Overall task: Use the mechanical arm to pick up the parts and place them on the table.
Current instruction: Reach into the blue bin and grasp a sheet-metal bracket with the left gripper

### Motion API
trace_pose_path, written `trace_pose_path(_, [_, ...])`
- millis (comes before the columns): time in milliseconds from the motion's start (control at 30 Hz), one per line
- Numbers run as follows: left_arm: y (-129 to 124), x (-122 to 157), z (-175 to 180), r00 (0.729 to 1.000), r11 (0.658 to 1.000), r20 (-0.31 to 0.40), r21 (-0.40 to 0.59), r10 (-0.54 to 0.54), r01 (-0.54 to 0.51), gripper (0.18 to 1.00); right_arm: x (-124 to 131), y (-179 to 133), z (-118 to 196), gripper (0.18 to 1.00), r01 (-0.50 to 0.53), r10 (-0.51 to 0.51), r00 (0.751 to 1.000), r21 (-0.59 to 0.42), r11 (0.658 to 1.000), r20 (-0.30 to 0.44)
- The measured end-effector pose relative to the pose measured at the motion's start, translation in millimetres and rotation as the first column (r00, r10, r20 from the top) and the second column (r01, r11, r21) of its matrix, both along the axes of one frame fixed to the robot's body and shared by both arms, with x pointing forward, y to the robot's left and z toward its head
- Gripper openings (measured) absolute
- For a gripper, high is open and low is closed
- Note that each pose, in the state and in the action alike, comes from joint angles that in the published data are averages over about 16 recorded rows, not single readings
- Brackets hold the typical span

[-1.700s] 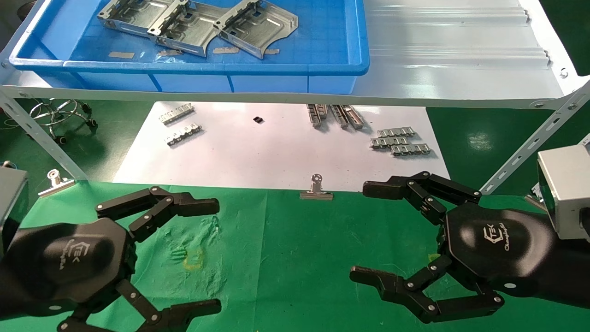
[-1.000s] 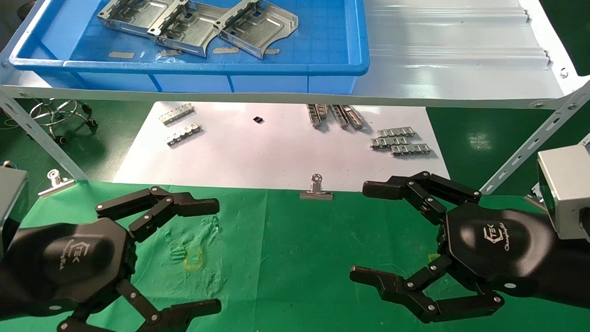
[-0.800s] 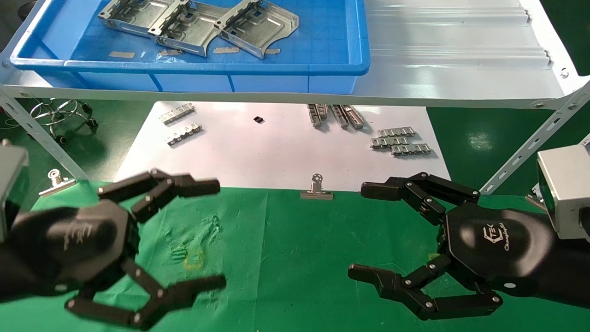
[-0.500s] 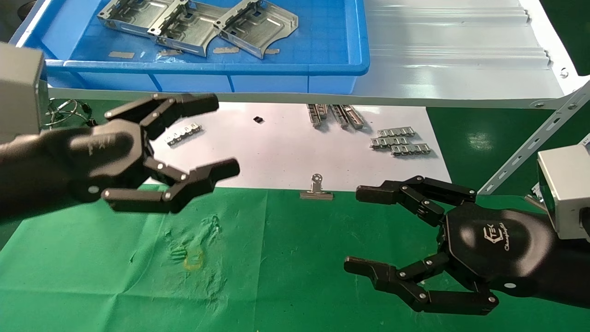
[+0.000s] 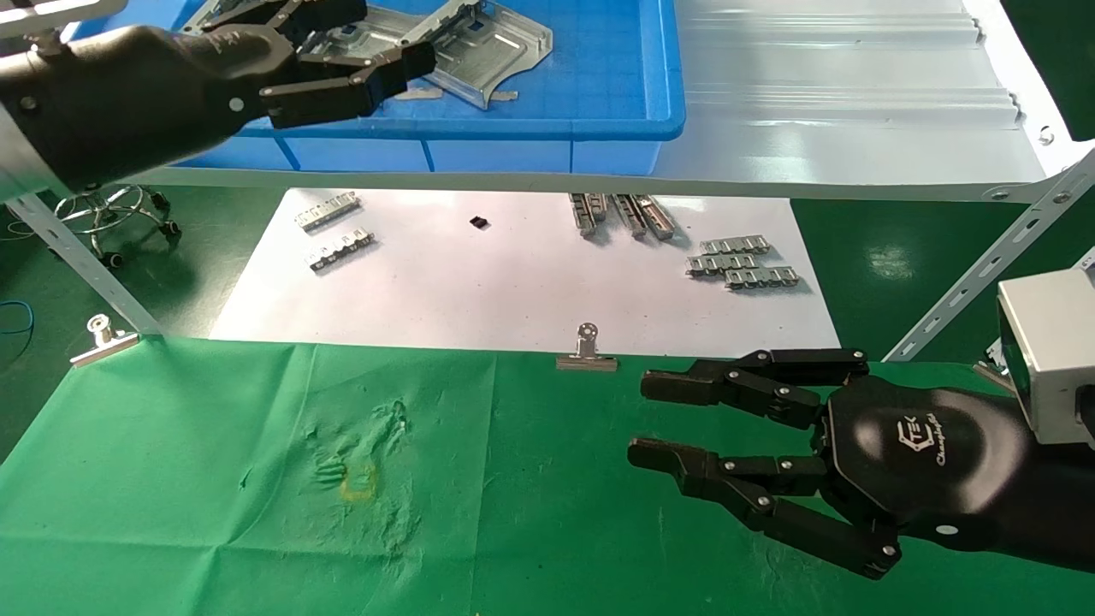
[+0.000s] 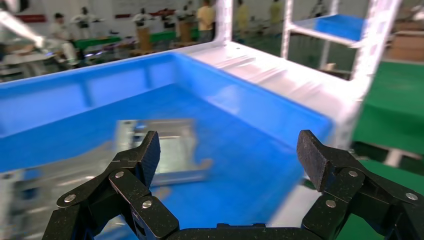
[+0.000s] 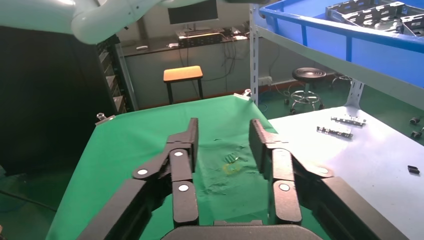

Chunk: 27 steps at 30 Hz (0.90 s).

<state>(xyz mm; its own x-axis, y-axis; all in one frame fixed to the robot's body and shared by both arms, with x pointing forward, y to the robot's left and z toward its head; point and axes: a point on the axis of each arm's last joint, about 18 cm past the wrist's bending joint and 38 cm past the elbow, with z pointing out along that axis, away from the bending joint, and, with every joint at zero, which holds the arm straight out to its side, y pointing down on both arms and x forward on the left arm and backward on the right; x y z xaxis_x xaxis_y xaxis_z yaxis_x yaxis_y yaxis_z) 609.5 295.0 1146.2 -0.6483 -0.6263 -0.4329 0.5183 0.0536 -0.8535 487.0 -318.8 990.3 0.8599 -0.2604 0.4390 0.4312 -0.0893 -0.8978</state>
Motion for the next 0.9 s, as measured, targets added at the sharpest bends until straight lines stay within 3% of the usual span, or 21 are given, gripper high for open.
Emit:
trace_pose_path(200, [15.6, 24.8, 25.6, 0.991, 0.991, -0.023, -0.015, 0.136, -0.136, 1.001, 0.0, 0.0, 0.0, 0.426, 0.000, 0.000, 1.000, 0.000, 1.000, 0.000])
trace_pose_path(433, [39.6, 46.2, 46.6, 0.958, 0.959, -0.061, -0.031, 0.280, -0.282, 1.001, 0.0, 0.0, 0.0, 0.291, 0.000, 0.000, 1.000, 0.000, 1.000, 0.000])
trace_pose_path(900, [73.6, 73.5, 67.7, 0.877, 0.875, -0.125, -0.095, 0.463, -0.475, 1.001, 0.0, 0.0, 0.0, 0.197, 0.000, 0.000, 1.000, 0.000, 1.000, 0.000])
